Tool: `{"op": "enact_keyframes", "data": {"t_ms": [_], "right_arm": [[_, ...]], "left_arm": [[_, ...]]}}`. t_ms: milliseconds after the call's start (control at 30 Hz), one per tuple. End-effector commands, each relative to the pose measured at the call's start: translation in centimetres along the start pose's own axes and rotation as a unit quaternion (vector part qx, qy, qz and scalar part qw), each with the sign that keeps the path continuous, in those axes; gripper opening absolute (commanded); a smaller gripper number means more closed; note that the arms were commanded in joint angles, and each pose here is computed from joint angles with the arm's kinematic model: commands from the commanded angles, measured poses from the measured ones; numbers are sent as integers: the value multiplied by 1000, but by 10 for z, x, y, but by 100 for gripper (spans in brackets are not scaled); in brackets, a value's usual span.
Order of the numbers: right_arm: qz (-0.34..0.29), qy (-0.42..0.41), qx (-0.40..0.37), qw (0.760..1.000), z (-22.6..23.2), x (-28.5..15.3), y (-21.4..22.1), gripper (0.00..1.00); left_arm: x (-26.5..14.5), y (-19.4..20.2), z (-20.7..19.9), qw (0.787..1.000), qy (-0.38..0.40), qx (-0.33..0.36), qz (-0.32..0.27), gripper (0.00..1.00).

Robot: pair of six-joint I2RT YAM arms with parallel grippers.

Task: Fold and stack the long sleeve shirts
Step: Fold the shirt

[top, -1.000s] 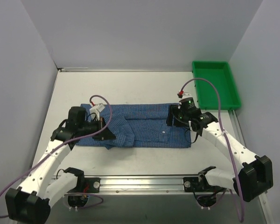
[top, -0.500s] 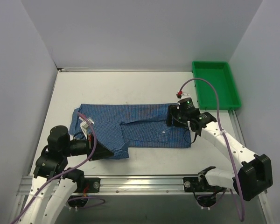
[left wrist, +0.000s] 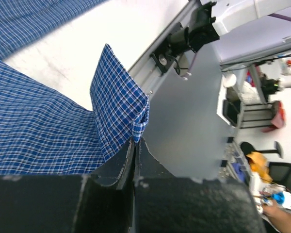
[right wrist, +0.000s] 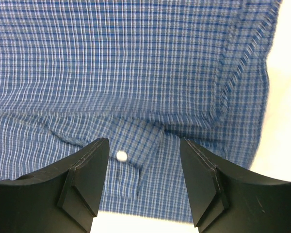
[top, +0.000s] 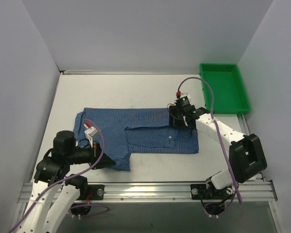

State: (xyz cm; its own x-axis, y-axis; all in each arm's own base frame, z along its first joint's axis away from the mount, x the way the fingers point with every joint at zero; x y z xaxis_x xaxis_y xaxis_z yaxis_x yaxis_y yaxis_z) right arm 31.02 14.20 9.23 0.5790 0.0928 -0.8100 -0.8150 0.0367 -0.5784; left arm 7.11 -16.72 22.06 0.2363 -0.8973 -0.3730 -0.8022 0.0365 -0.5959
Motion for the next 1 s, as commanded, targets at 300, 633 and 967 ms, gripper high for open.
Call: {"op": "enact_keyframes", "data": {"t_ms": [300, 633, 967], "right_arm": [[60, -1, -15, 998, -1, 43, 47, 57], [31, -25, -10, 999, 1, 2, 32, 56], [-6, -331, -173, 928, 124, -98, 14, 63]], "left_arm": [[-37, -40, 11, 978, -157, 94, -99, 0], [-72, -77, 24, 936, -277, 114, -187, 0], [-32, -95, 19, 964, -184, 151, -118, 6]]}}
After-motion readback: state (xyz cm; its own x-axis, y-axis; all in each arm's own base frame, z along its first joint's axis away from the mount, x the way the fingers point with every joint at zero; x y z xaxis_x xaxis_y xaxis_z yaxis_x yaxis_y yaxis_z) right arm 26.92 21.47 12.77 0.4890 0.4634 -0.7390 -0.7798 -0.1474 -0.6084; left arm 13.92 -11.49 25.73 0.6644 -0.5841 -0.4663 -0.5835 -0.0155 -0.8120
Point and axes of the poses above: each gripper's point midway between its finger pads, its own x axis out along the fingers, its own z axis along the line the jaws close on, y = z × x, the point moved 1 cm from there along -x, back along the fingers, and after that the axes turned 3 degrees about x, right-handed, at the moved point
